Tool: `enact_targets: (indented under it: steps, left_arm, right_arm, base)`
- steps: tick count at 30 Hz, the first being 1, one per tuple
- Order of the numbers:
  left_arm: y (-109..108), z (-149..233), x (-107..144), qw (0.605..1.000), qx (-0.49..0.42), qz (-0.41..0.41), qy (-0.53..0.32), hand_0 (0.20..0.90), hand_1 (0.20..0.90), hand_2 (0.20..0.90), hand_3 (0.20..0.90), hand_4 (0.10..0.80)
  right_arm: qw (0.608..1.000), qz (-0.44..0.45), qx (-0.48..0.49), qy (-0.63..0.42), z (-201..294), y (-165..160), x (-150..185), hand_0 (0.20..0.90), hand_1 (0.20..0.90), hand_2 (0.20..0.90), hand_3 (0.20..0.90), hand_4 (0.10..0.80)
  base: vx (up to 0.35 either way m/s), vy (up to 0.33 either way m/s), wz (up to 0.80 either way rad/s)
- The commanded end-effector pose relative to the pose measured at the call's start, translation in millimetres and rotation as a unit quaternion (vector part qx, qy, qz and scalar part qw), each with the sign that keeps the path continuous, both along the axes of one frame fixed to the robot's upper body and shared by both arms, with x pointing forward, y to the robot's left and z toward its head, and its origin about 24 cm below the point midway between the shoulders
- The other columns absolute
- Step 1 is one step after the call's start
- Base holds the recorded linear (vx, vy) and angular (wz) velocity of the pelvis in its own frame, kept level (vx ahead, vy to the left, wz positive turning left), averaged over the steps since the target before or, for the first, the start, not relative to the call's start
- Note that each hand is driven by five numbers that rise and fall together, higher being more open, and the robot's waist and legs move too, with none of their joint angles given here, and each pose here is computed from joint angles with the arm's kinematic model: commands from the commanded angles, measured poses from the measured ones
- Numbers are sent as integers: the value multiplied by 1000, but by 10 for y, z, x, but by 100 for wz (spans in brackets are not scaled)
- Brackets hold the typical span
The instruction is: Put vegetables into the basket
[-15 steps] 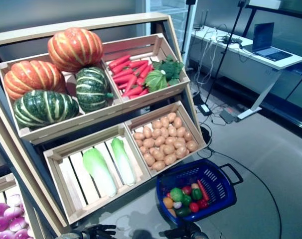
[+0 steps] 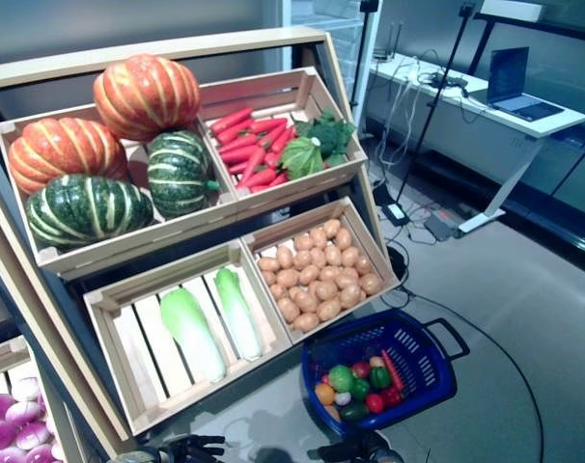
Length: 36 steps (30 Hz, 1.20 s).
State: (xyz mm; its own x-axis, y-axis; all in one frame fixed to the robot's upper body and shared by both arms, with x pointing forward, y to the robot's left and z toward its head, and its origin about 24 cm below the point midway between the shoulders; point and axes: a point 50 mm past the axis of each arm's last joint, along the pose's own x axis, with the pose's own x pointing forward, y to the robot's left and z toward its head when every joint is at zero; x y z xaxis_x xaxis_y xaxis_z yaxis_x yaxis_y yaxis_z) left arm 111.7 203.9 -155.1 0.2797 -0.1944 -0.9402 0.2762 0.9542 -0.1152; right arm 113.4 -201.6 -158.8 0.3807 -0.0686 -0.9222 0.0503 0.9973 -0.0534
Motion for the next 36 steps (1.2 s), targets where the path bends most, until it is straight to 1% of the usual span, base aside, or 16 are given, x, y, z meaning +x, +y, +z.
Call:
enact_targets:
  steps: [1,2,4,5,8,11,14,16,20,23,25,27,29,33,35,36]
  left_arm:
    - [-101,232,607,992,-27,-71,-105,900,900,900,900,800]
    - [-109,243,622,991,-30,-76,-110,900,900,900,900,800]
    - [-154,402,808,980,-49,-119,-149,900,900,900,900,800]
    - [-160,434,841,979,-51,-125,-155,900,900,900,900,800]
    - [-205,767,1111,954,-65,-190,-222,900,900,900,900,800]
    - [-274,1221,1374,913,-77,-259,-306,900,900,900,900,800]
    - [-317,1585,1528,874,-59,-318,-362,900,900,900,900,800]
    - [-339,1815,1595,852,-60,-345,-389,900,900,900,900,800]
    - [-349,2273,1684,803,-30,-385,-453,900,900,900,900,800]
    - [-306,2572,1715,765,18,-409,-497,900,900,900,900,800]
    - [-250,2739,1721,732,77,-431,-521,900,900,900,900,800]
    - [-163,2848,1726,715,123,-444,-525,900,900,900,900,800]
    - [-69,2913,1740,692,193,-465,-517,900,900,900,900,800]
    - [154,3011,1758,684,270,-471,-488,900,900,900,900,800]
    - [261,3059,1760,665,321,-488,-465,900,900,900,900,800]
    - [303,3078,1761,665,332,-488,-458,900,900,900,900,800]
  right_arm:
    - [998,12,17,-52,117,62,395,900,900,900,900,800]
    - [998,13,17,-51,117,65,395,900,900,900,900,800]
    - [998,20,15,-50,124,59,391,900,900,900,900,800]
    - [998,21,15,-50,126,56,392,900,900,900,900,800]
    - [998,26,11,-50,151,3,394,900,900,900,900,800]
    - [998,26,7,-50,159,-51,379,900,900,900,900,800]
    - [998,24,4,-50,152,-90,350,900,900,900,900,800]
    - [998,22,3,-50,149,-110,337,900,900,900,900,800]
    - [999,15,0,-48,131,-154,275,900,900,900,900,800]
    - [999,8,-2,-45,118,-192,217,900,900,900,900,800]
    - [999,-1,-2,-43,112,-222,180,900,900,900,900,800]
    - [999,-4,-4,-40,103,-248,134,900,900,900,900,800]
    - [999,-11,-4,-39,97,-276,101,900,900,900,900,800]
    - [999,-17,-7,-37,96,-325,43,900,900,900,900,800]
    - [999,-23,-8,-36,101,-358,27,900,900,900,900,800]
    - [999,-24,-9,-36,101,-364,22,900,900,900,900,800]
  base:
    - [0,0,0]
    - [0,0,0]
    - [0,0,0]
    - [0,0,0]
    - [0,0,0]
    - [0,0,0]
    - [0,0,0]
    - [0,0,0]
    - [0,0,0]
    - [0,0,0]
    - [0,0,0]
    - [0,0,0]
    - [18,-8,4]
    - [16,-1,5]
    - [10,-3,10]
    - [2,-2,12]
